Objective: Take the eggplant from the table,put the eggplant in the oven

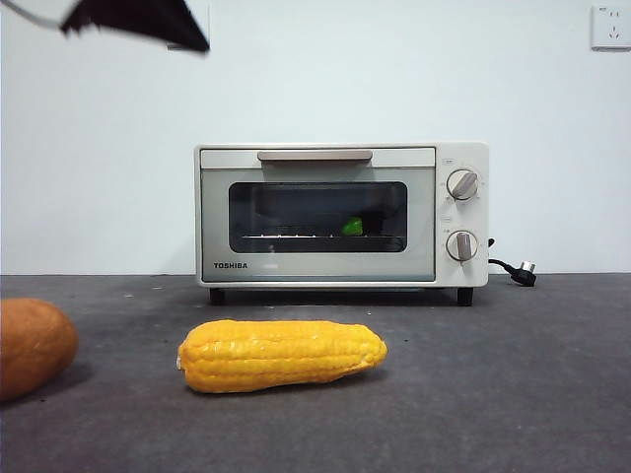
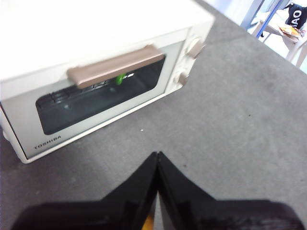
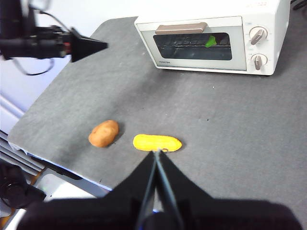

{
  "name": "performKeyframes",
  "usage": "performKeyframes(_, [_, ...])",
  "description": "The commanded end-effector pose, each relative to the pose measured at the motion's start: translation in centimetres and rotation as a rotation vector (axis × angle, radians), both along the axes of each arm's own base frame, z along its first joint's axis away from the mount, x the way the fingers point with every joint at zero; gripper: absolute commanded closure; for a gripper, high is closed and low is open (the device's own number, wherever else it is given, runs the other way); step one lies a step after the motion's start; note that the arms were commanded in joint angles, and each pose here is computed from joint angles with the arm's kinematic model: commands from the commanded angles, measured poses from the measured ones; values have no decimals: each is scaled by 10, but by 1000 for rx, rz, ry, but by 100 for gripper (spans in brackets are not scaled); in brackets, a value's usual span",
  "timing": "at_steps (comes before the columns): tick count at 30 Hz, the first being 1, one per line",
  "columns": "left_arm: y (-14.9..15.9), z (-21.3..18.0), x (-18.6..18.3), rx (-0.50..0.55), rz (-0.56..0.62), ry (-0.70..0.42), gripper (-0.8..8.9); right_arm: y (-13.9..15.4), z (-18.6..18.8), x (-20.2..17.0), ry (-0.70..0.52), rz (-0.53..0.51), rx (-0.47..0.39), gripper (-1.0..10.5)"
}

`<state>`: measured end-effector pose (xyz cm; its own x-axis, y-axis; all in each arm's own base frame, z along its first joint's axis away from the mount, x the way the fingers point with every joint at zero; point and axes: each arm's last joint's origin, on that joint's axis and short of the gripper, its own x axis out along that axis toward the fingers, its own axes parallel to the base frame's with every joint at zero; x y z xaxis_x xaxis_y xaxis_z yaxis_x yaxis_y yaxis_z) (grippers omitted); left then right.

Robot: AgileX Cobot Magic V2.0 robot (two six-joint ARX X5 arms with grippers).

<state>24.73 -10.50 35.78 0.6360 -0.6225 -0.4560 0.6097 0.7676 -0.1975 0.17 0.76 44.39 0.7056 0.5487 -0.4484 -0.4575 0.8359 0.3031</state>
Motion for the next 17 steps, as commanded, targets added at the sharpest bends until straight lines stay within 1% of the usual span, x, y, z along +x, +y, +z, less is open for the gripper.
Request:
performKeyframes(1, [-1,11,-20,-11,8,-10,820,-1,-2,-2,12,4,-17,958])
performKeyframes(7, [5,26,-62,-5,-19,2,820,-2,-2,-1,3,-41,-39,957])
performKeyframes(11, [11,31,-82,0,-37,9,820,-2,-2,-1,1,-48,-43,946])
performKeyframes(17, [25,39,-112,31,17,-19,820,-2,-2,-1,2,-48,-43,946])
